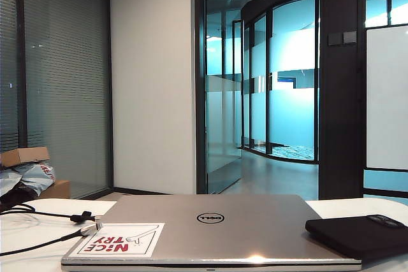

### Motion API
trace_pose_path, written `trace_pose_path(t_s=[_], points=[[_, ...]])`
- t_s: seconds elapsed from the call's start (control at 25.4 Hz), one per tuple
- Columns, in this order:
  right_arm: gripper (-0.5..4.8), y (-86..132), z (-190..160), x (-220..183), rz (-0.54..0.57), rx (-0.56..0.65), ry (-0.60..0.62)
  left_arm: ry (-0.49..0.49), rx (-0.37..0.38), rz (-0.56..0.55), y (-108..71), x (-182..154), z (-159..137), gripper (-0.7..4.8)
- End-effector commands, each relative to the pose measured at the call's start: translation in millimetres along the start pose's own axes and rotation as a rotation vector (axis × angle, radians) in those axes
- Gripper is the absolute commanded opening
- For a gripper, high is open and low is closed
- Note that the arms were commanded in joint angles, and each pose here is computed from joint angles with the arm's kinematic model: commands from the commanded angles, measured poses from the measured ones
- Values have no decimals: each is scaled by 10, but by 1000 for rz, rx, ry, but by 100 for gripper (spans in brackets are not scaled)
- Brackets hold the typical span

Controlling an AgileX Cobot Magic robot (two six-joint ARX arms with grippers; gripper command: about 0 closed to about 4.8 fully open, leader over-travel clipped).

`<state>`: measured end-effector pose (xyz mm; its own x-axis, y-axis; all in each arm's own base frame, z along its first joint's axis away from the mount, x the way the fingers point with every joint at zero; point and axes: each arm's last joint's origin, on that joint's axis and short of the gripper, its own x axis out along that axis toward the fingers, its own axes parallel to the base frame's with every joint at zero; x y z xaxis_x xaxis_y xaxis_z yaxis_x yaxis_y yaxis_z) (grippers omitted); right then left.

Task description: Pick up the charging cable and the phone, plug the charging cable into the charging port on the phone, and finally place them back on the table.

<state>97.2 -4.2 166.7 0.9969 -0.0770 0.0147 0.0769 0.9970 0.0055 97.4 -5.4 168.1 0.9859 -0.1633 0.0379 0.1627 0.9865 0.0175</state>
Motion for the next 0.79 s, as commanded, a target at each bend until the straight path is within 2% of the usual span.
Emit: trace_pose_path(t_s=[0.04,0.24,0.39,0.51,0.67,0.79], points=[[-6,1,-2,2,1,3,-13,-5,7,-1,1,1,4,-5],[-6,2,20,-2,4,25,-21,-25,5,-1,1,0,23,-5],[-6,1,187,-34,7,103,-65,-112,-30,-2,0,-12,140,-5],[-6,-3,477,-111,6,106,-131,-182,-20,-3,-5,-58,357,-5],[-6,-1,876,-140,10,107,-155,-257,-11,-5,-10,-114,661,-6],[-6,8,1174,-83,24,106,-151,-254,-12,-5,-1,-67,815,-6]])
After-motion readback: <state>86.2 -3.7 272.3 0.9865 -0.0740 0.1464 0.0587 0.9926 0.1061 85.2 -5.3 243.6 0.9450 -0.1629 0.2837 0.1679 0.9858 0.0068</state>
